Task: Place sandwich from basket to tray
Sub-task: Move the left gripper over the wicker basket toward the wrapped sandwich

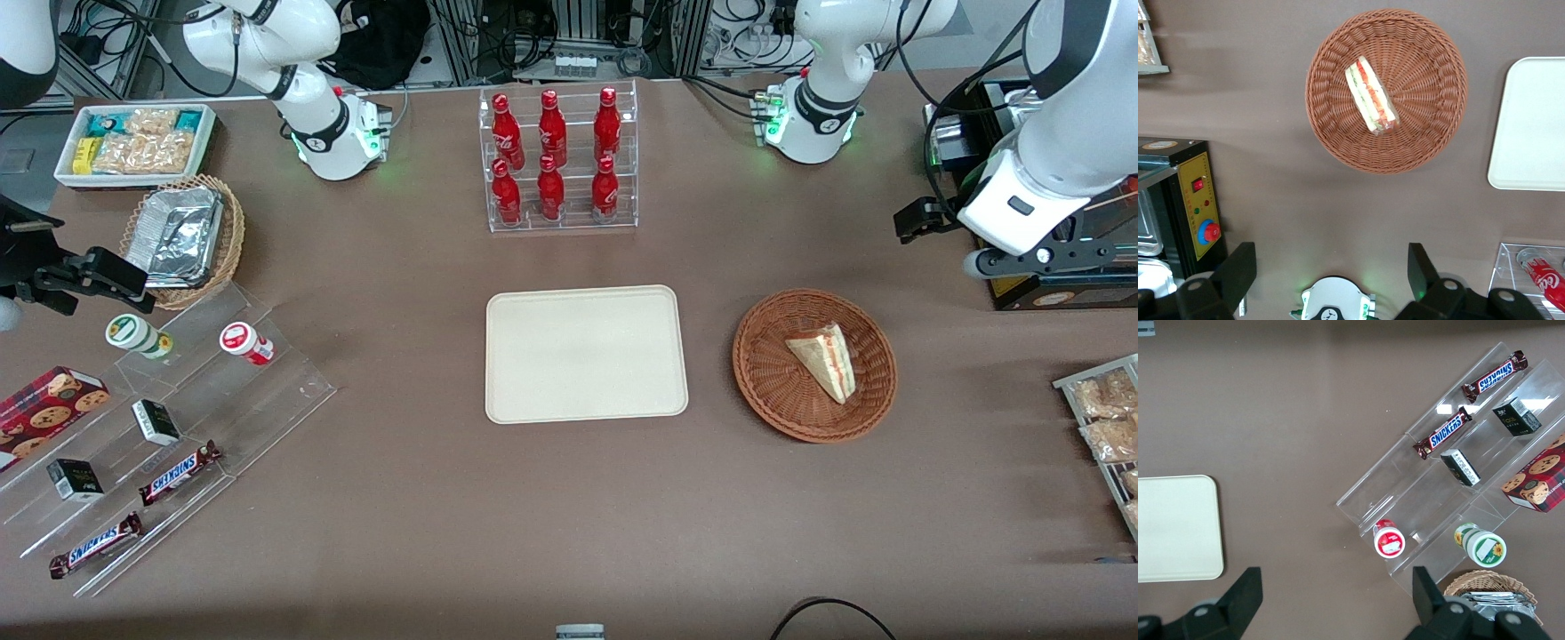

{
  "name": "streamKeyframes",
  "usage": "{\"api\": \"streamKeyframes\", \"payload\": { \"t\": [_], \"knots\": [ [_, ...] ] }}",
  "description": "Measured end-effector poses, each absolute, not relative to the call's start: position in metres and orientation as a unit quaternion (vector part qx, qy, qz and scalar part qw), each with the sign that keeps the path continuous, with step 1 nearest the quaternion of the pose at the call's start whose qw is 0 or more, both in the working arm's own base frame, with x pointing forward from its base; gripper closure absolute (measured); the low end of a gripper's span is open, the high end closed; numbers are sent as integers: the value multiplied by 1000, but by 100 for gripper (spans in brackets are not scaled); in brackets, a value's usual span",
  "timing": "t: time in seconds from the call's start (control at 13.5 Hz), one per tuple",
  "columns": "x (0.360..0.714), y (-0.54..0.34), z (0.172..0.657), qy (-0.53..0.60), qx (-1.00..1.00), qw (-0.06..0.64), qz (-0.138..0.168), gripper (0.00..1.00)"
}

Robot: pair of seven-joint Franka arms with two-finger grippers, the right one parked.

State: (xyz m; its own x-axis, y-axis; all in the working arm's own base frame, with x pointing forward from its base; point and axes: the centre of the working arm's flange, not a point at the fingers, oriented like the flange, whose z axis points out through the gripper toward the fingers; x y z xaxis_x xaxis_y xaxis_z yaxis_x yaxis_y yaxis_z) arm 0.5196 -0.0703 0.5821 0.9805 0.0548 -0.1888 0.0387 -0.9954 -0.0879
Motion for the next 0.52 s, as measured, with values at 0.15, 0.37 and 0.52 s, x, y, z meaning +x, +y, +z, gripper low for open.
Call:
{"api": "streamKeyframes", "payload": {
  "t": [0.15,0.37,0.52],
  "knots": [
    [520,-72,581,-19,-994,35,98,0],
    [525,-76,568,-11,-994,21,111,0],
    [535,-78,548,-8,-993,19,117,0]
  ]
}}
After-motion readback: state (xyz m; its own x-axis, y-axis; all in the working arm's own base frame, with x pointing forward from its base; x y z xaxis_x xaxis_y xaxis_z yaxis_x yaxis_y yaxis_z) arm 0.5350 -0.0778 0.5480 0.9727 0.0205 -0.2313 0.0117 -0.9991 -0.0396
